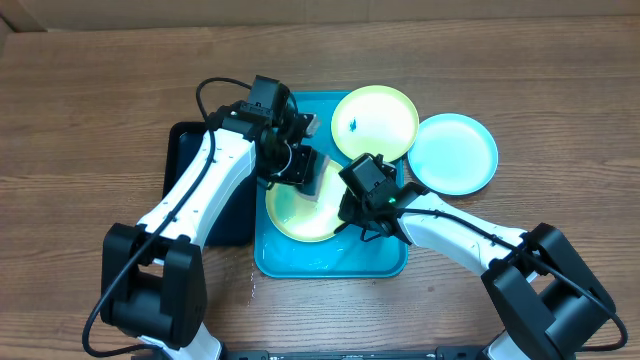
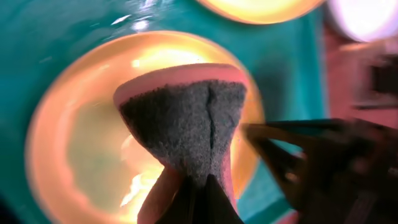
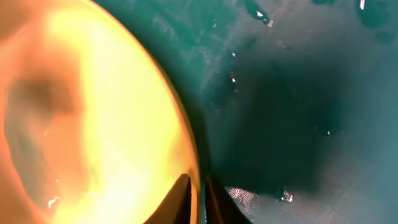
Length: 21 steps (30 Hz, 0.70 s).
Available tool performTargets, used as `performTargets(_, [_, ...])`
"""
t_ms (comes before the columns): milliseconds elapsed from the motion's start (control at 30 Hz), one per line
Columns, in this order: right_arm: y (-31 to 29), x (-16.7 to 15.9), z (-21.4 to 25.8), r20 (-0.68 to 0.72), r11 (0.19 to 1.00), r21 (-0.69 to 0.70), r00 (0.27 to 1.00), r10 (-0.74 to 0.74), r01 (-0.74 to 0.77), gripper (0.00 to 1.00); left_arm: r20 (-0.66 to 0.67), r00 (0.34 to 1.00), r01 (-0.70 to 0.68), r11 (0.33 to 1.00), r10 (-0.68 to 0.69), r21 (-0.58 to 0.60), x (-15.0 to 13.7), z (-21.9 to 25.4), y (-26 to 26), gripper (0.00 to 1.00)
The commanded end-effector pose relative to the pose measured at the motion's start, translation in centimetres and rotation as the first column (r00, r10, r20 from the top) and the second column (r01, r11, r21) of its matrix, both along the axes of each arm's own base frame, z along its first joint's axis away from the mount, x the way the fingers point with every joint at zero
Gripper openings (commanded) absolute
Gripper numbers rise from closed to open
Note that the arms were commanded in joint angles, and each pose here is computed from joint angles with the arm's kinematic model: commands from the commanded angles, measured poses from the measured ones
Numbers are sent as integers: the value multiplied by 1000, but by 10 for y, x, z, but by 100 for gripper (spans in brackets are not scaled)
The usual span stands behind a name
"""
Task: Clean dirty plates on tray and stack at the side
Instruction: 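Scrub the yellow plate surface with the sponge in the left gripper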
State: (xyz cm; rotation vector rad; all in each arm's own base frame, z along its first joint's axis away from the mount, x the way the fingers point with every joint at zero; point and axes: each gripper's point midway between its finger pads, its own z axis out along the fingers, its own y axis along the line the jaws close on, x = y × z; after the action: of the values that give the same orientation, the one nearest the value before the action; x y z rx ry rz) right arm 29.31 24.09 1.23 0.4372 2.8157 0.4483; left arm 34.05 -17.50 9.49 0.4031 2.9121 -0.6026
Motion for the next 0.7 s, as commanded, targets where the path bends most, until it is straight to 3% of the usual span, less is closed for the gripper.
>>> performTargets(0, [1, 2, 1, 1, 1000, 4, 1000, 6, -6, 16, -8, 996, -88, 988, 90, 127, 5, -17, 25, 4])
performTargets(233, [2, 3, 1, 5, 1000, 6, 1000, 6, -6, 6, -20, 995, -95, 977, 101, 193, 1, -31, 36, 4])
performTargets(333, [1, 5, 2, 17, 1000, 2, 1000, 3, -3, 22, -12, 995, -99, 972, 104, 212, 2, -32, 39, 4])
performTargets(667, [0, 5, 21, 48, 1000, 16, 999, 5, -6, 24, -18, 995, -93, 969, 99, 228, -1, -33, 40, 4])
